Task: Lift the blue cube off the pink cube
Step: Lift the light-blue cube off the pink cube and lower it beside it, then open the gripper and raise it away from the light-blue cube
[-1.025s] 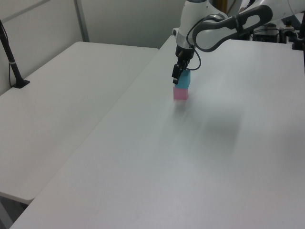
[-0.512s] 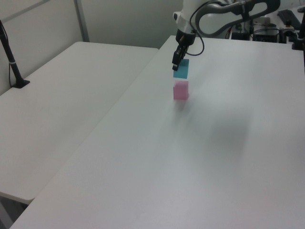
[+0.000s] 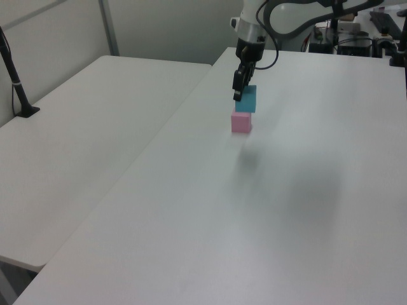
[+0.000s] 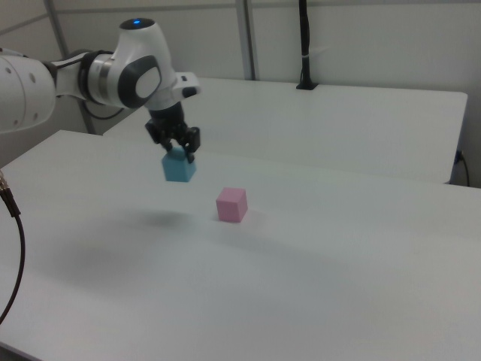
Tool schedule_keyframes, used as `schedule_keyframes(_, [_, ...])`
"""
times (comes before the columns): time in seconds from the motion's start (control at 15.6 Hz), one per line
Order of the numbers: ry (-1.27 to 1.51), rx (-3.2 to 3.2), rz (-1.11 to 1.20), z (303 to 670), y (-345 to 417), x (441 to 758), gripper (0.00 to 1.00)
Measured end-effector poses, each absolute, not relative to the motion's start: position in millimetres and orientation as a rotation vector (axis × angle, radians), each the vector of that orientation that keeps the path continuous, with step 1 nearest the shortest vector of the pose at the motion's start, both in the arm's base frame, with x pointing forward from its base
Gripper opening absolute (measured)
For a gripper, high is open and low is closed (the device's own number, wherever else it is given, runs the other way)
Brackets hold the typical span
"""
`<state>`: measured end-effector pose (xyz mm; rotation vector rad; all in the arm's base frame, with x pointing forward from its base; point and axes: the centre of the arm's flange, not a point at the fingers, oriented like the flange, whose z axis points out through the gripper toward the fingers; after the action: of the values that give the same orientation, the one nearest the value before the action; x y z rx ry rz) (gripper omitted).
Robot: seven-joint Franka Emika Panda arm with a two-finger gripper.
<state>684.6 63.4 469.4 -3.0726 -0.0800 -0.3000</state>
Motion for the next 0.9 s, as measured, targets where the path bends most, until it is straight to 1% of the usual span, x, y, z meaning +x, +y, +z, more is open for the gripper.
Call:
schedule_keyframes(0.06, [-0.074,-3.07,-0.277,464,76,680,0.59])
schedule_keyframes(0.19, [-0.041,-3.067,-0.23,451,100,673,0.56])
schedule_keyframes(0.38, [0.018,-3.058,-0.211,428,144,664,0.56])
schedule_keyframes(0.64, [0.001,-3.058,-0.19,376,203,656,0.56])
schedule_keyframes(0.77, [-0.015,-3.07,-0.185,347,221,656,0.55])
schedule_keyframes(0.83, [-0.003,-3.078,-0.188,336,224,656,0.55])
schedule_keyframes(0.9, [0.009,-3.08,-0.205,338,226,658,0.55])
